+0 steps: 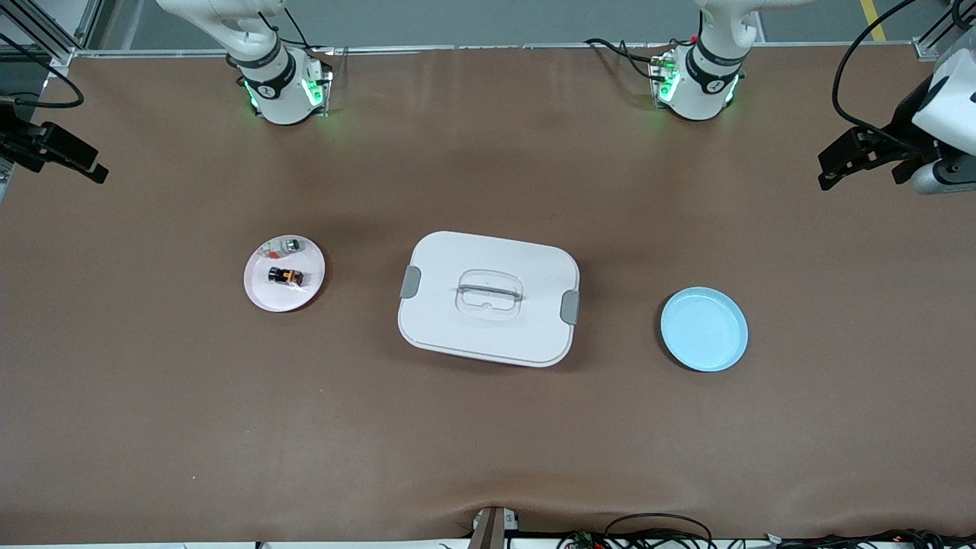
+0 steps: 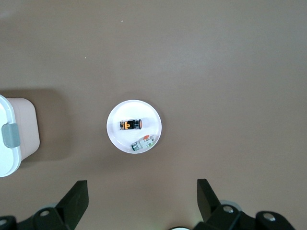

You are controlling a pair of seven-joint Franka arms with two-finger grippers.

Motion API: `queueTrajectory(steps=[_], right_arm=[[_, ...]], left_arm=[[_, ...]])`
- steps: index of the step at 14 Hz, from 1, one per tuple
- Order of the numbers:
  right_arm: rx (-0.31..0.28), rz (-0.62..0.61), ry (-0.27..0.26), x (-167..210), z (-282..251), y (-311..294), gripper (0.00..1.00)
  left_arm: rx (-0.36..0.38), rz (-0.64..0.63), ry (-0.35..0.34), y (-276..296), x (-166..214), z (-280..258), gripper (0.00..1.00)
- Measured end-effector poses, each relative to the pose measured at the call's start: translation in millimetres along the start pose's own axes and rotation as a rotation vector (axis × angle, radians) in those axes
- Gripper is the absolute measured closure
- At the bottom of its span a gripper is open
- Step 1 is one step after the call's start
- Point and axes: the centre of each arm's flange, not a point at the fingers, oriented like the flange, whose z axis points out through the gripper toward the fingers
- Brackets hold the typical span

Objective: Transfer orange switch to right arm and place

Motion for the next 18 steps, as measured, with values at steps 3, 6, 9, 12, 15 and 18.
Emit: queueTrajectory(steps=[3, 6, 9, 12, 15, 18], right_arm=[[0.008, 0.000, -0.001, -0.1, 0.0, -0.6, 0.00], [0.014, -0.006, -0.008, -0.2, 0.4, 2.9, 0.00], [0.022, -0.003, -0.018, -0.5, 1.0, 7.2, 0.00], [0.025, -0.037, -0.022, -1.0, 1.4, 7.2, 0.00], [0.027, -0.074, -0.022, -1.1, 1.4, 6.9, 0.00], [0.028, -0.131, -0.022, -1.2, 1.5, 5.9, 0.00]], left_arm=[[0.000, 0.005, 0.000, 2.7, -0.5, -0.1, 0.00], [0.000, 0.030, 0.000, 1.9, -0.3, -0.1, 0.00], [-0.002, 0.042, 0.000, 1.4, -0.2, -0.1, 0.00], [-0.003, 0.046, 0.000, 1.2, -0.2, -0.1, 0.00], [-0.003, 0.060, 0.000, 0.1, 0.0, -0.1, 0.00], [-0.003, 0.060, 0.000, -0.5, 0.1, -0.1, 0.00]])
